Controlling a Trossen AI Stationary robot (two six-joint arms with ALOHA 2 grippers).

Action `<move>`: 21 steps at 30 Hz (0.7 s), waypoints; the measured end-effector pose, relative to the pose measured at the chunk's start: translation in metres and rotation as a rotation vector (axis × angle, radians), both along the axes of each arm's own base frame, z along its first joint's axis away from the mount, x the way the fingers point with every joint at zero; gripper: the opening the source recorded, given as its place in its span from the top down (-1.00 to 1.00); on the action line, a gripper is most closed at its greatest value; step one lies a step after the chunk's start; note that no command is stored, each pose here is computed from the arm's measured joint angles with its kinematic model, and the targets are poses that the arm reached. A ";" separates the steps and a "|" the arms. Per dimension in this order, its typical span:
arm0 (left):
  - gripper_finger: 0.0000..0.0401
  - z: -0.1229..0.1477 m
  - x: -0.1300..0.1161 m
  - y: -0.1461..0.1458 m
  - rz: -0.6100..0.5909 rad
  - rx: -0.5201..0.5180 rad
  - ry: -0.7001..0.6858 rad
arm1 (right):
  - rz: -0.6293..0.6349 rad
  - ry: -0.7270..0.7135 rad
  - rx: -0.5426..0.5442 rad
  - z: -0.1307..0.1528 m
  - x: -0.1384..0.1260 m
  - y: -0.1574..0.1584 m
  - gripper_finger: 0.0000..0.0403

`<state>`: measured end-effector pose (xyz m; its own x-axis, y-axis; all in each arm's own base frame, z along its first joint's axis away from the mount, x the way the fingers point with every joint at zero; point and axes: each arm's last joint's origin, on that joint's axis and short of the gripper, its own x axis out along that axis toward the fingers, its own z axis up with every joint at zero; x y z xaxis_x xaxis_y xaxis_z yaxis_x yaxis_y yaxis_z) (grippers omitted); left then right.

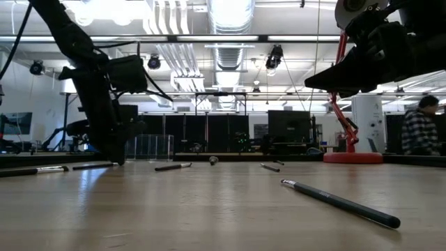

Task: Pick & Place Makeup Brushes
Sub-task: Put the lip brush into the transparent organizer

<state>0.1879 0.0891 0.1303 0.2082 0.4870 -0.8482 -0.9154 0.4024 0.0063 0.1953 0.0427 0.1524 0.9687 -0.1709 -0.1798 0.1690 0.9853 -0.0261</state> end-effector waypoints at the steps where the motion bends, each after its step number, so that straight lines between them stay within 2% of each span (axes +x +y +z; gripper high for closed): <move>1: 0.72 0.000 0.000 0.000 -0.002 0.000 -0.001 | 0.000 0.000 0.000 0.000 0.000 0.000 0.96; 6: 0.96 -0.002 -0.001 0.000 -0.015 -0.003 0.009 | 0.000 0.000 0.000 0.000 0.000 0.000 0.96; 13: 0.98 0.007 0.001 0.000 -0.062 0.000 0.003 | 0.000 0.000 0.000 0.000 0.000 0.000 0.96; 21: 1.00 0.047 0.007 0.003 -0.082 0.103 -0.144 | -0.002 -0.002 0.010 0.000 0.000 0.000 0.96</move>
